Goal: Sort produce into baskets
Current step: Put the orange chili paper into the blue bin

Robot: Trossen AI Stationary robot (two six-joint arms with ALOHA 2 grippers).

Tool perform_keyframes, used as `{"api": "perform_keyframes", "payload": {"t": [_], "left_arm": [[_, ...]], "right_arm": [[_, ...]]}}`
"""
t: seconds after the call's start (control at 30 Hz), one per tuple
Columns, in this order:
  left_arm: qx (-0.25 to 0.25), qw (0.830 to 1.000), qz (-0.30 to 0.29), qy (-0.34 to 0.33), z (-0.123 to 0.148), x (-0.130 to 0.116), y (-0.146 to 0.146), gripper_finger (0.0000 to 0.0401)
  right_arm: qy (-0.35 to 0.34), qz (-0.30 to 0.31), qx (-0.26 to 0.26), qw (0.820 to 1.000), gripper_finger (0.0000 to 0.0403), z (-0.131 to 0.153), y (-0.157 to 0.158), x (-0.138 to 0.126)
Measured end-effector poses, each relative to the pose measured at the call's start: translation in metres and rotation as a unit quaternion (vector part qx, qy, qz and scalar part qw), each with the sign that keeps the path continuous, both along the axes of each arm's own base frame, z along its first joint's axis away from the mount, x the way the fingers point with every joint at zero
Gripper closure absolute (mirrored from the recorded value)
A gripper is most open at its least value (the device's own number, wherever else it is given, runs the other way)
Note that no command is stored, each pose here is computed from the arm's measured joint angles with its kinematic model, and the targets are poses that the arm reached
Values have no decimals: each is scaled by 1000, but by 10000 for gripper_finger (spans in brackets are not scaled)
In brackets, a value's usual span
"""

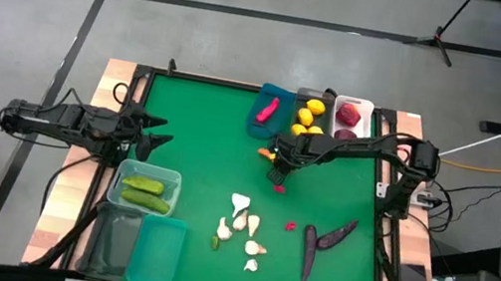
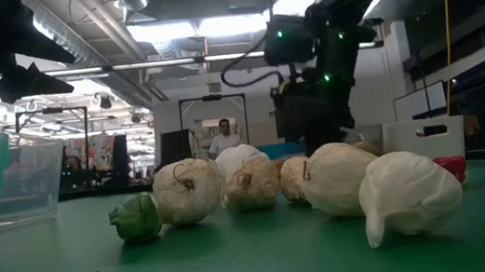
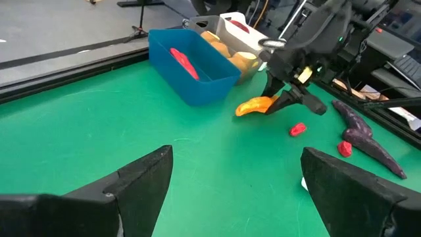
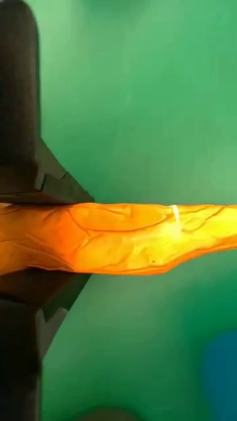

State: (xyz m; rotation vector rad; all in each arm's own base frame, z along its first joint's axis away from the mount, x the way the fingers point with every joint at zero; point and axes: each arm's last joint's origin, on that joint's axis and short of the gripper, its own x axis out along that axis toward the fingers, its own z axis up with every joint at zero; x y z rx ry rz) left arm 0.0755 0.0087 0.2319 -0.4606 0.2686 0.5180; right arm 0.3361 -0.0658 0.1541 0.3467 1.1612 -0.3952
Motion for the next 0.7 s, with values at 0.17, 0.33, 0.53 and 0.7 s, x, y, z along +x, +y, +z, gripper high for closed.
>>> {"api": "perform_keyframes", "payload": {"t": [0.17, 0.33, 0.53, 0.7], "left_arm": [[-2, 1000, 1, -1, 0, 0, 0, 72], [-2, 1000, 1, 7, -1, -1, 0, 72], [-3, 1000, 2, 9, -2, -1, 0, 72], [-4, 1000, 2, 9, -2, -1, 0, 72]], "right_arm": [[-26, 14, 9, 1000, 260, 17, 5, 8], [-69, 14, 6, 998, 266, 40, 16, 21], [-163, -68, -10, 984, 272, 86, 4, 41], [-253, -128, -69, 956, 255, 117, -21, 52]]}}
